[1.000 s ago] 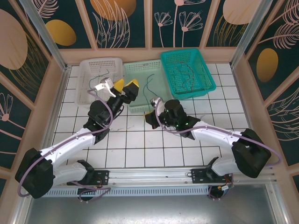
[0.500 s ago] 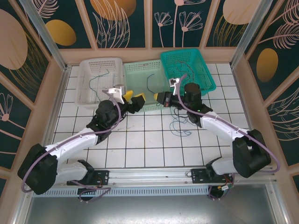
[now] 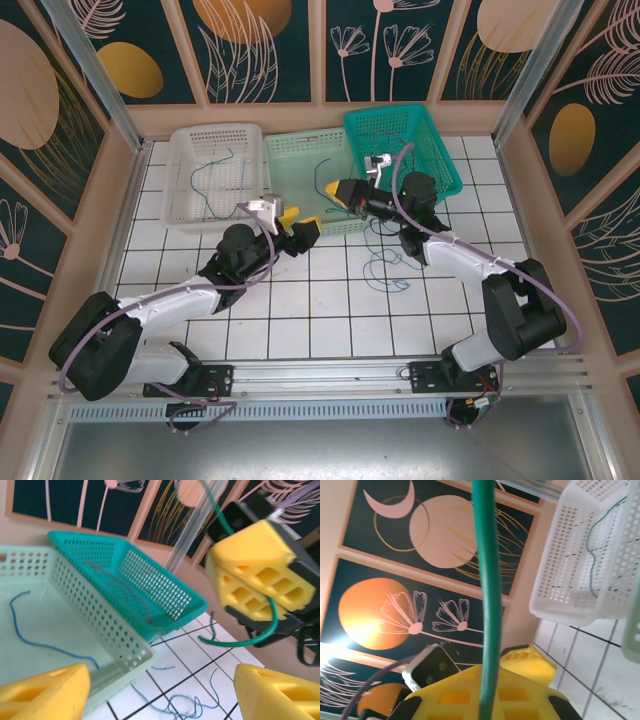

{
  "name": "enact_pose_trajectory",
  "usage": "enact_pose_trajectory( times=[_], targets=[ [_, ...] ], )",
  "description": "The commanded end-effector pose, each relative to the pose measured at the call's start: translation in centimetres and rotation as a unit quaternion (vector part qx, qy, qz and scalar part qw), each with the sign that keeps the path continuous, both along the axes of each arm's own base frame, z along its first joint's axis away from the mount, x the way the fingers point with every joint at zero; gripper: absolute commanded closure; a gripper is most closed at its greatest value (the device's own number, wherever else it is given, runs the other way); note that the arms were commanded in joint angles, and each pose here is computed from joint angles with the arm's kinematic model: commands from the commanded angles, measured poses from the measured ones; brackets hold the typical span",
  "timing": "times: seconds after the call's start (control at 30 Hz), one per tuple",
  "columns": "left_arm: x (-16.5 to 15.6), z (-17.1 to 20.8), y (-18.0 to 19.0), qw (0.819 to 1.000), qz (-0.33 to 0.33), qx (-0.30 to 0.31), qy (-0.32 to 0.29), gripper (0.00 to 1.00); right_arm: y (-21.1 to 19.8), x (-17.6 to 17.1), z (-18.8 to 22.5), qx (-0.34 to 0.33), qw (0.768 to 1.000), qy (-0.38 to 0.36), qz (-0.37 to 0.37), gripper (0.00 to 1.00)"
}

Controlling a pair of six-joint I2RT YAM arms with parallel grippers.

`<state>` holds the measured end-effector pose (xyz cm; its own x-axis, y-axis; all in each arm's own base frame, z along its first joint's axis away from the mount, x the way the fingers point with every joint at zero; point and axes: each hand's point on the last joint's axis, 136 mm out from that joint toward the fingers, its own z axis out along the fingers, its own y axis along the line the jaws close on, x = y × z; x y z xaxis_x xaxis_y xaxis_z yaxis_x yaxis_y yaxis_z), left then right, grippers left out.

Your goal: Untangle the cables

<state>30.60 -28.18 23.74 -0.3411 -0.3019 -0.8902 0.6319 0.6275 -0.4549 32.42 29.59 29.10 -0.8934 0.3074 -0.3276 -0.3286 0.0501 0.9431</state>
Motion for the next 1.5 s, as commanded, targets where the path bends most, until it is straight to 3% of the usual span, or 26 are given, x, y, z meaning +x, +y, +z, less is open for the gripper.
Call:
enact_pose_trajectory(
  times=[0.0,0.33,0.83,0.9,1.07,1.47],
  targets=[
    [0.1,2.1,-0.5,0.998,0.008,-0.012,-0.059,0.24,0.0,-0.5,4.3,0.069,0.997,-0.02,0.025,1.0],
    [0.7,2.9,-1.2,0.994,0.023,-0.013,-0.104,0.25,0.1,-0.7,5.6,0.124,0.991,0.012,0.046,1.0],
    [1.4,4.4,-4.3,0.988,-0.016,-0.022,-0.15,0.27,1.0,-1.7,6.1,0.139,0.987,0.018,0.075,1.0],
    [1.6,4.3,-4.7,0.988,-0.021,-0.021,-0.152,0.33,1.0,-1.8,6.3,0.141,0.987,0.017,0.076,1.0],
    [1.6,4.1,-5.3,0.988,-0.034,-0.02,-0.15,0.61,1.0,-2.0,6.4,0.141,0.987,0.014,0.079,1.0],
    [1.1,3.6,-5.4,0.987,-0.046,-0.001,-0.151,1.0,1.1,-2.1,5.3,0.128,0.988,0.017,0.081,1.0]
  ],
)
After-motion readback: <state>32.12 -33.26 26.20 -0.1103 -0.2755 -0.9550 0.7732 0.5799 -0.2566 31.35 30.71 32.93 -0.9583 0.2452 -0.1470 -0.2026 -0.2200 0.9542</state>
